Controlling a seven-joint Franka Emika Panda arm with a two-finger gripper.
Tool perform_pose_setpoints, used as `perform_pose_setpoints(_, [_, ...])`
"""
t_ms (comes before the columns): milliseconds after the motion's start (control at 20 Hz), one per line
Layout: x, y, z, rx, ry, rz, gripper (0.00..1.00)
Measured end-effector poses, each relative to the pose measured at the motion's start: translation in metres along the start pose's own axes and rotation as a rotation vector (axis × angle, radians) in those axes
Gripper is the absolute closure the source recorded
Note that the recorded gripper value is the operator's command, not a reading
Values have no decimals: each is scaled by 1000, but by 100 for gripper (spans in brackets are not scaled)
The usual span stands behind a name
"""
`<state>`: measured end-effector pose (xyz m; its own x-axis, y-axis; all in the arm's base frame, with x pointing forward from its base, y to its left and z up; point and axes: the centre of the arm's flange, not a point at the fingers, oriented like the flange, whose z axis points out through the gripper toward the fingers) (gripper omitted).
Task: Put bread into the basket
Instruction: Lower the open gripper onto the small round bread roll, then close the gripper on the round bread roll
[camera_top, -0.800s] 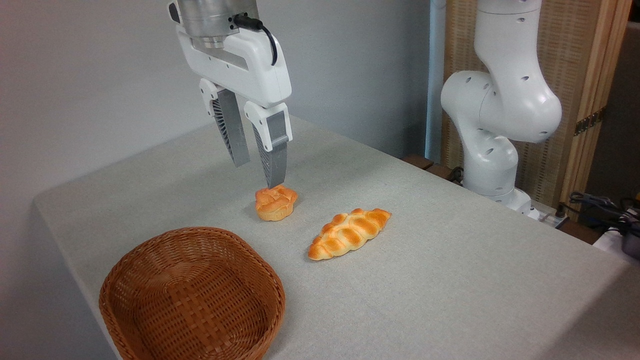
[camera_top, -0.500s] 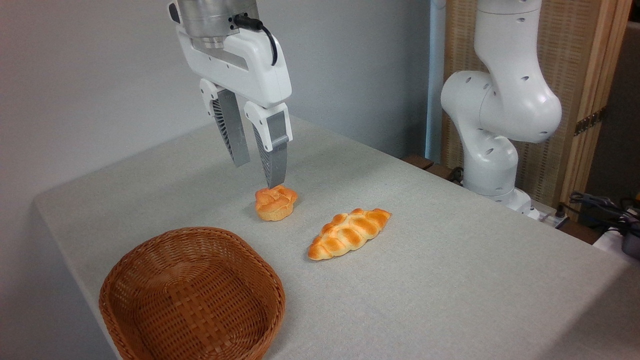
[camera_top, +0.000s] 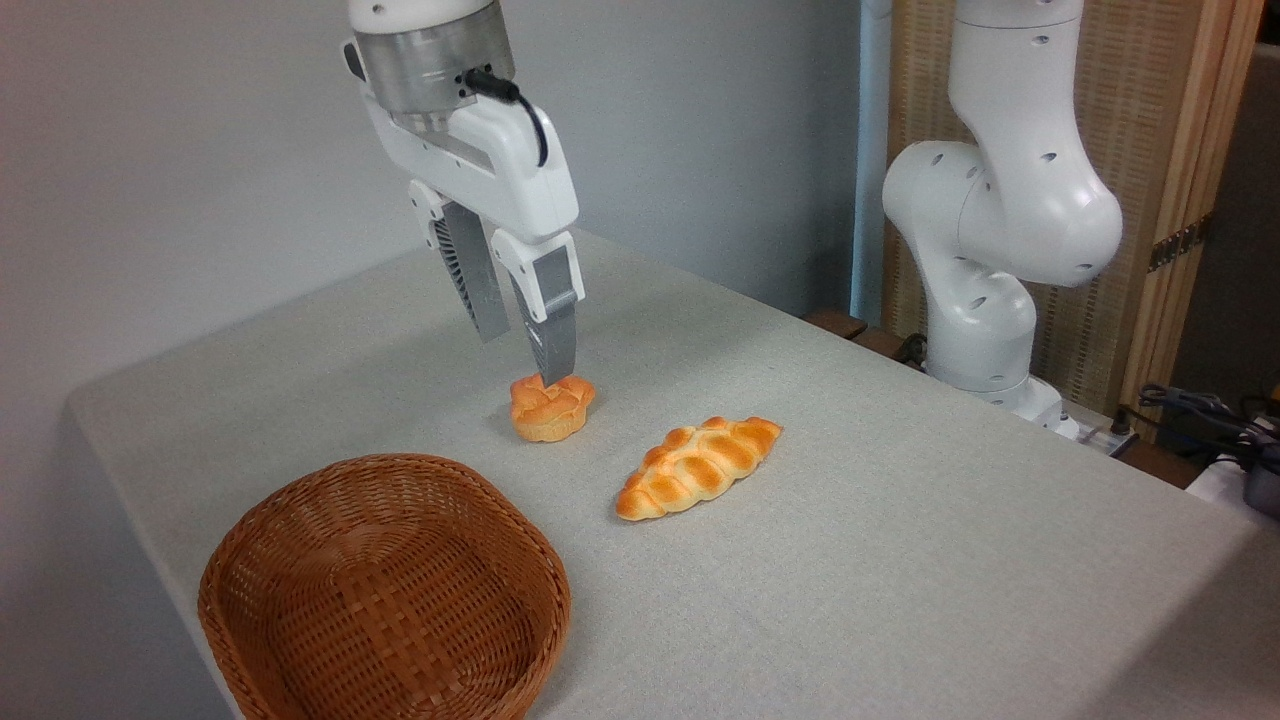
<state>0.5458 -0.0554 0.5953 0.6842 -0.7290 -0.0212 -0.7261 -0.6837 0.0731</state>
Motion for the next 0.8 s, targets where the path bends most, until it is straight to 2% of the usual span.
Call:
perform_pose_setpoints(200, [22, 33, 30, -42, -35, 65, 0])
perform_pose_setpoints(300, [30, 54, 48, -60, -8, 94, 0])
perform_pose_setpoints(550, [31, 112, 102, -47, 49, 164, 0])
perform_pose_setpoints(650, [32, 125, 117, -66, 79, 167, 0])
perform_pose_setpoints(800, [35, 135, 146, -62, 103, 171, 0])
